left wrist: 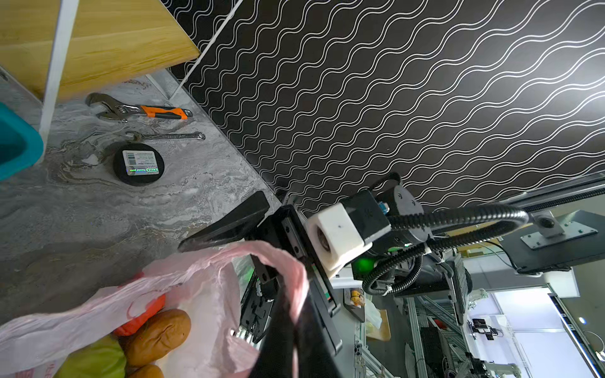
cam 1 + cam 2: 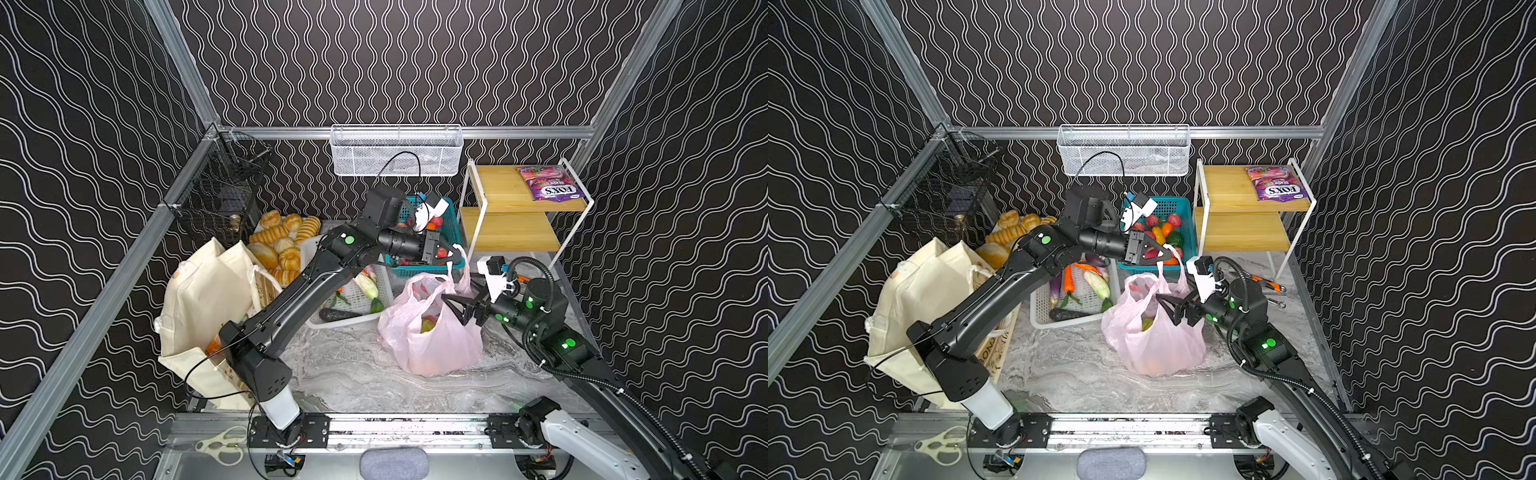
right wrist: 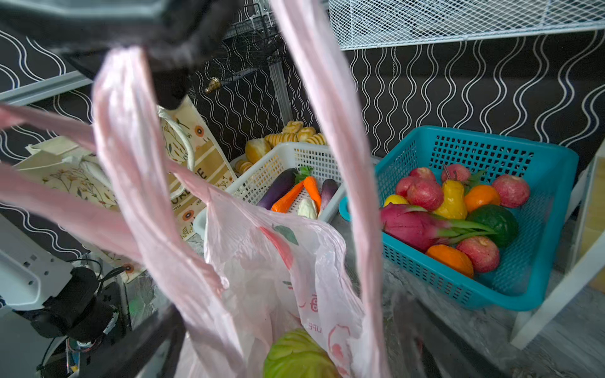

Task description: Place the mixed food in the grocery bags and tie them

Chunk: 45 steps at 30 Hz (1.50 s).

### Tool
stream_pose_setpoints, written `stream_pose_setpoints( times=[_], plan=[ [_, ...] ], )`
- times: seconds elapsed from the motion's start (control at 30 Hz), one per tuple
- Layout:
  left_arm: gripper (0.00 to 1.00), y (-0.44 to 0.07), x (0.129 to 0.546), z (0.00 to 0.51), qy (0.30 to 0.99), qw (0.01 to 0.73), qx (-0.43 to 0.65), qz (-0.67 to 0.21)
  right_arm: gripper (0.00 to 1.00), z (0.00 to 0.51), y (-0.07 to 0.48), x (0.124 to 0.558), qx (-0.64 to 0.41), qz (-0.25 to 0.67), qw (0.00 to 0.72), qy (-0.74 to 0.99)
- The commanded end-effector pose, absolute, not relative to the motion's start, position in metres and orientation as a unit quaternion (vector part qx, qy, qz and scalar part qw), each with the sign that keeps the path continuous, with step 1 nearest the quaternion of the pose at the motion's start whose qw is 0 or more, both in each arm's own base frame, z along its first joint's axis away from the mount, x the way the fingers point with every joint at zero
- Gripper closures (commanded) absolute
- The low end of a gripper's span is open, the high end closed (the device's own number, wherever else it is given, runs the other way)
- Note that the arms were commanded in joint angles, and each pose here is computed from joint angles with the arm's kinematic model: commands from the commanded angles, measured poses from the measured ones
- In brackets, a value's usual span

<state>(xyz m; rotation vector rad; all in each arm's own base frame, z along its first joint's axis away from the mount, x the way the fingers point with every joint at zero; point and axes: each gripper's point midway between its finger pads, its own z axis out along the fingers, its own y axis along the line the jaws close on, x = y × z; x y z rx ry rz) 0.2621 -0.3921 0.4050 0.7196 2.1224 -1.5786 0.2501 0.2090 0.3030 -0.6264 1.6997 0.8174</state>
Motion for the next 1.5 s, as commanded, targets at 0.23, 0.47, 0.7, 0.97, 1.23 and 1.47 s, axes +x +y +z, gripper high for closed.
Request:
stream_pose_setpoints(
  times=[0.23,0.47,0.7,0.97,1.23,1.47],
  plan=[
    [1.0,-0.392,0.264,0.414,0.75,0.218,0.256,-0.57,0.5,0.301,0.213,0.262,-0.238,0.352,0.536,0.729],
    [0.96,-0.391,0.265,0.409,0.757,0.218,0.253,-0.562,0.86,0.303,0.213,0.262,-0.225,0.352,0.535,0.734],
    [0.4,-0.369,0.269,0.419,0.767,0.287,0.268,-0.508,1.0,0.303,0.206,0.26,-0.198,0.358,0.544,0.732],
    [0.19,-0.286,0.289,0.42,0.801,0.449,0.241,-0.312,1.0,0.288,0.202,0.27,-0.132,0.369,0.504,0.77],
    [0.16,-0.27,0.277,0.354,0.748,0.527,0.309,-0.258,1.0,0.289,0.211,0.269,-0.132,0.393,0.484,0.771],
    [0.01,-0.29,0.278,0.323,0.724,0.572,0.335,-0.193,0.99,0.289,0.211,0.268,-0.129,0.394,0.478,0.775]
  ],
)
